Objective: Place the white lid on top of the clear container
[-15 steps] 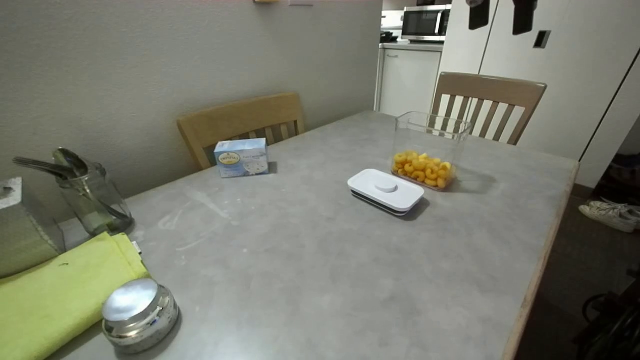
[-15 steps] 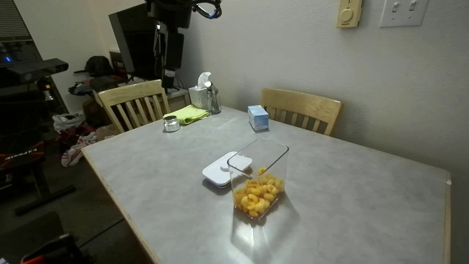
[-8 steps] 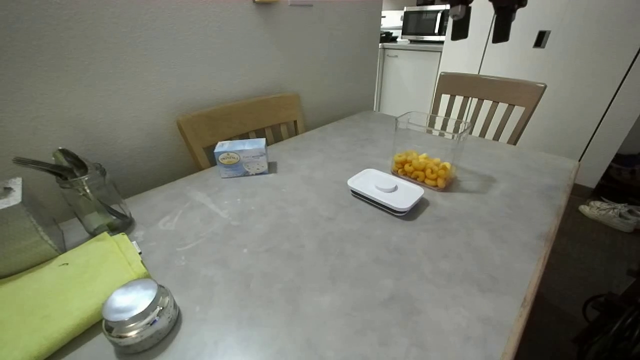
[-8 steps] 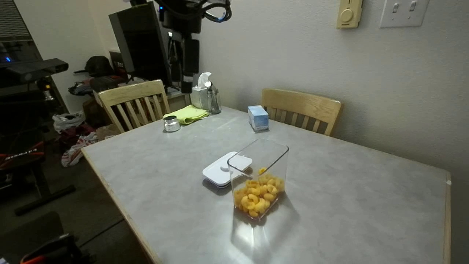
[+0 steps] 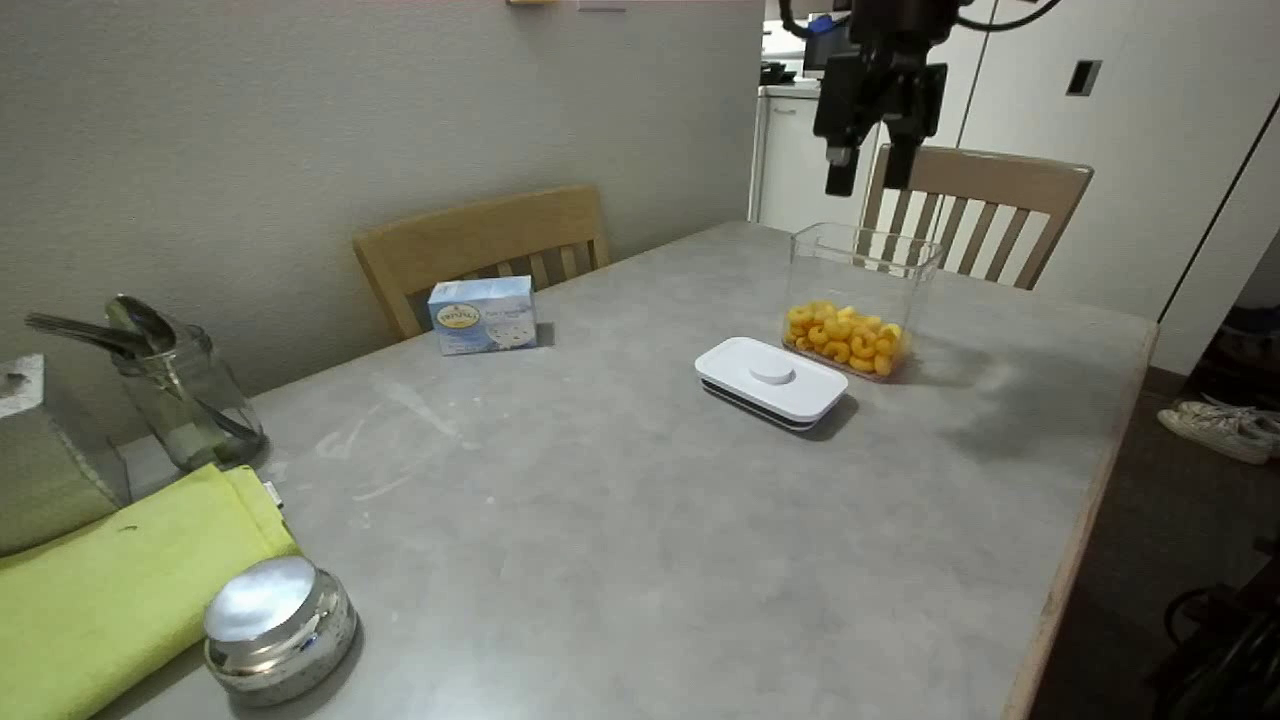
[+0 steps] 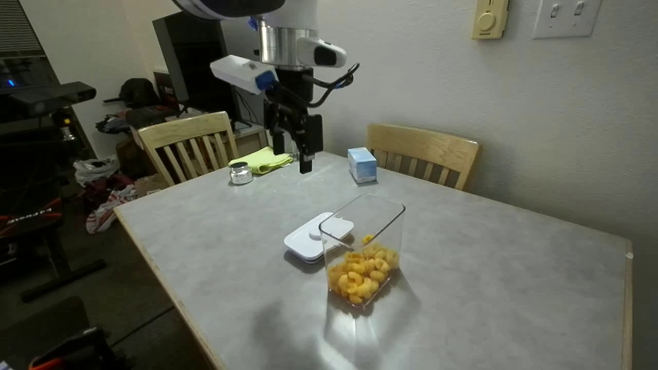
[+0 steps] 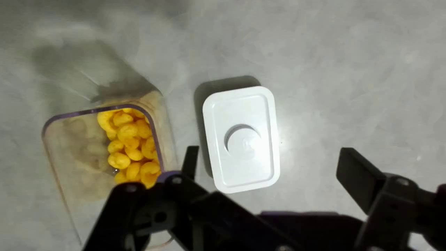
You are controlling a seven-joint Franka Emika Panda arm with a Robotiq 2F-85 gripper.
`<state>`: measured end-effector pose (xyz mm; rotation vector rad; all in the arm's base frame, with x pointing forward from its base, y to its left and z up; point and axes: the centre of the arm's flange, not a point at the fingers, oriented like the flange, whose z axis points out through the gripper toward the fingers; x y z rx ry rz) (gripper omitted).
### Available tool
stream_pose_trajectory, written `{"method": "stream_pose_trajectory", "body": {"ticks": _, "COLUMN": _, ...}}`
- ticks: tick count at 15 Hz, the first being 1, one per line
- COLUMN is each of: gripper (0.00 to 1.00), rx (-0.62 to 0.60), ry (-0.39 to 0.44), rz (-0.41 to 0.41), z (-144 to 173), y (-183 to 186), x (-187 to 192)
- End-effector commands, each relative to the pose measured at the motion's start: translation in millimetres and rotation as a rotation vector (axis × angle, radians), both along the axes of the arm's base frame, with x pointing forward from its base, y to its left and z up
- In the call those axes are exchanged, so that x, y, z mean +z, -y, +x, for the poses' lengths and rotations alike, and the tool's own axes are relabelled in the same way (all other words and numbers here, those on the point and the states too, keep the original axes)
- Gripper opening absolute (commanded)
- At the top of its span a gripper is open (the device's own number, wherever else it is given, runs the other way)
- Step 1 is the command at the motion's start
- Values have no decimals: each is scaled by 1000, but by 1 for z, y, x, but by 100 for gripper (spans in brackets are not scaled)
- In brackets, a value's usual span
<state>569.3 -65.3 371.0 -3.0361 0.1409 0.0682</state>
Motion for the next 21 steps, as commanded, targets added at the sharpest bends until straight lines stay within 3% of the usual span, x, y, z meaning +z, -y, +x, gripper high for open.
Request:
{"method": "stream_pose_trajectory", "body": {"ticks": 1, "gripper": 100, "rx": 83, "ry": -21, "rz": 24, "z": 26, "y": -4, "x": -45}}
{"method": "stream_pose_trajectory", "body": {"ticks": 4, "gripper": 100, "rx": 145, "ry": -71, "rz": 36, "z": 39, "y": -10, "x": -73}}
{"method": "stream_pose_trajectory", "body": {"ticks": 5, "gripper": 100, "rx": 104, "ry": -53, "rz": 16, "z": 20, "y": -13, "x": -62}}
{"method": "stream_pose_trajectory", "body": {"ticks": 9, "gripper": 100, "rx": 107, "ry": -61, "rz": 16, "z": 23, "y": -15, "x": -69}}
{"method": "stream_pose_trajectory", "body": {"ticks": 16, "gripper": 100, "rx": 104, "ry": 72, "rz": -14, "z": 35, "y": 2, "x": -113}}
{"method": "stream_pose_trajectory", "body": {"ticks": 21, "gripper": 100, "rx": 127, "ry": 107, "rz": -22, "z": 45, "y": 4, "x": -147}}
